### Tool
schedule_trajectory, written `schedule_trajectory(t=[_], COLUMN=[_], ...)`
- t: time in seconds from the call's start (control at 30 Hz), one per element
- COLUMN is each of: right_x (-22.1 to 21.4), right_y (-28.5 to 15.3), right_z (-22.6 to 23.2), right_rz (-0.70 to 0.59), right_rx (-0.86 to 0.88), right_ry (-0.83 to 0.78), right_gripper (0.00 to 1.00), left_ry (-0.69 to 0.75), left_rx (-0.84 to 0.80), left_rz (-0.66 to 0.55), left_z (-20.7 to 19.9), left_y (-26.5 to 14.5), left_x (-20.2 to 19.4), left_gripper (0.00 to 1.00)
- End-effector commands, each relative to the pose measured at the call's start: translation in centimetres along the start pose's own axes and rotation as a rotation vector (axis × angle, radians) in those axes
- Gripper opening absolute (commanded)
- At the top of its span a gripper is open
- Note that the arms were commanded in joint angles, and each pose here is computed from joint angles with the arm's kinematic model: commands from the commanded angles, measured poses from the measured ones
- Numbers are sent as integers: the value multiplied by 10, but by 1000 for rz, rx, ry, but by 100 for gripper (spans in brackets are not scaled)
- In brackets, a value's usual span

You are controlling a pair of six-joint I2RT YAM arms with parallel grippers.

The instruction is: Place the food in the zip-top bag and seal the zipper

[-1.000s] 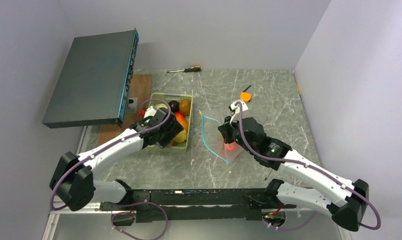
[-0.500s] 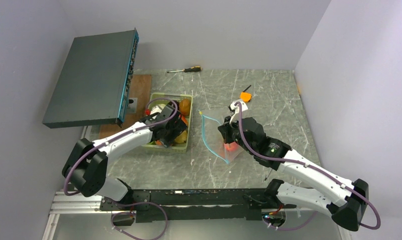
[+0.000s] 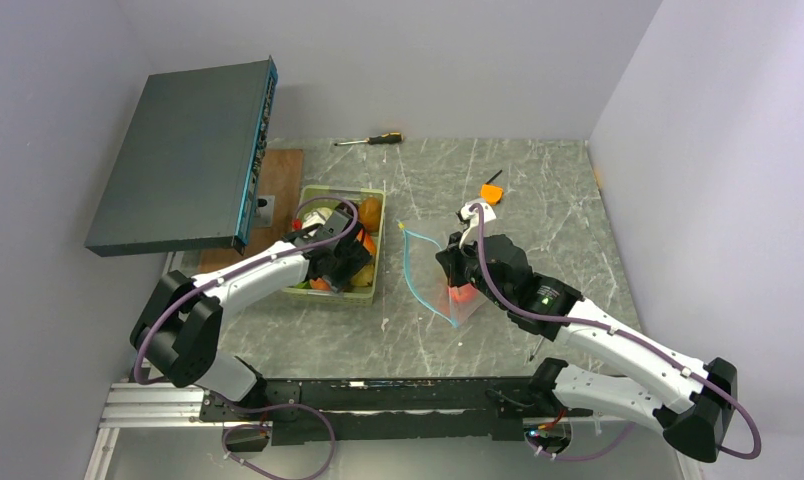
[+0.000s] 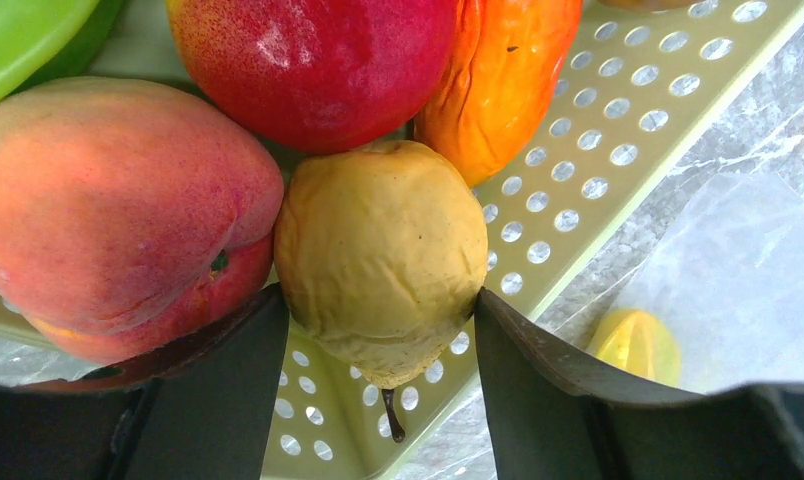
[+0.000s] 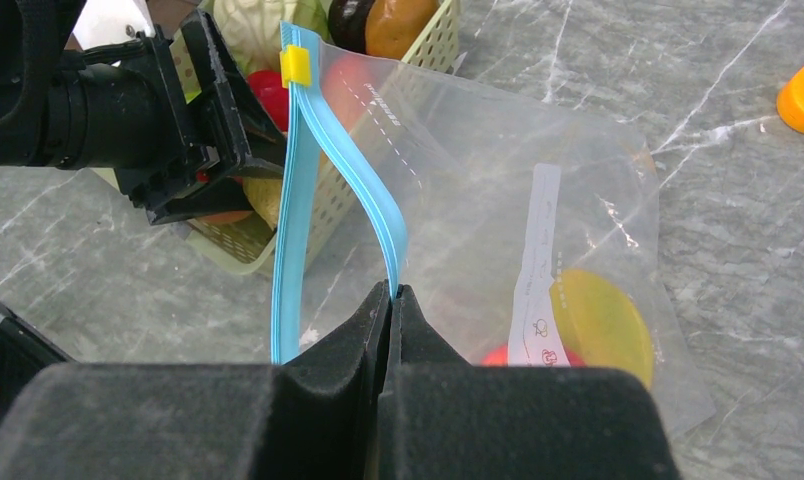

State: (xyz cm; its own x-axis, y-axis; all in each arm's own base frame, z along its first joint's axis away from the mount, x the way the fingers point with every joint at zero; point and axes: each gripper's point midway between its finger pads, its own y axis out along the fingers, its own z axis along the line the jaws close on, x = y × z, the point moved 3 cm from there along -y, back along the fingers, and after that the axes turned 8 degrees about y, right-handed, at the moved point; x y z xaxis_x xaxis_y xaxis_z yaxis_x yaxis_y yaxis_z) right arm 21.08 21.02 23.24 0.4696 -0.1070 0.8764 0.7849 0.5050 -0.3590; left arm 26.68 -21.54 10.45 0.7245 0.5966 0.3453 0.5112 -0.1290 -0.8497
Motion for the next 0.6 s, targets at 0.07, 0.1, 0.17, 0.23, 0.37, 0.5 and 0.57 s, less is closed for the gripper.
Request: schedule_trajectory(t=[0.07, 0.1, 0.17, 0.23, 0.37, 0.5, 0.57], right_x=[10, 10, 11, 11, 12, 11, 11], right_y=[-3, -3, -3, -4, -3, -3, -3], right_z=[5, 5, 4, 4, 4, 4, 4], right_rz=[-43, -43, -45, -49, -48, -48, -48], right_rx=[19, 20, 17, 17, 17, 17, 18], right_ry=[23, 23, 23, 24, 22, 22, 22], right_gripper=[0, 0, 0, 0, 0, 0, 0], left_ry=[-8, 0, 16, 29, 54, 109, 182], left_rx=[-17, -30, -47, -61, -96, -150, -192], left_rz=[-29, -31, -36, -49, -77, -114, -121], left_z=[-8, -10, -13, -14, -16, -20, -22], left_y=[-6, -8, -14, -24, -43, -65, -76], left_x=[9, 10, 12, 16, 22, 31, 32], left_gripper=[61, 59, 54, 51, 51, 51, 50])
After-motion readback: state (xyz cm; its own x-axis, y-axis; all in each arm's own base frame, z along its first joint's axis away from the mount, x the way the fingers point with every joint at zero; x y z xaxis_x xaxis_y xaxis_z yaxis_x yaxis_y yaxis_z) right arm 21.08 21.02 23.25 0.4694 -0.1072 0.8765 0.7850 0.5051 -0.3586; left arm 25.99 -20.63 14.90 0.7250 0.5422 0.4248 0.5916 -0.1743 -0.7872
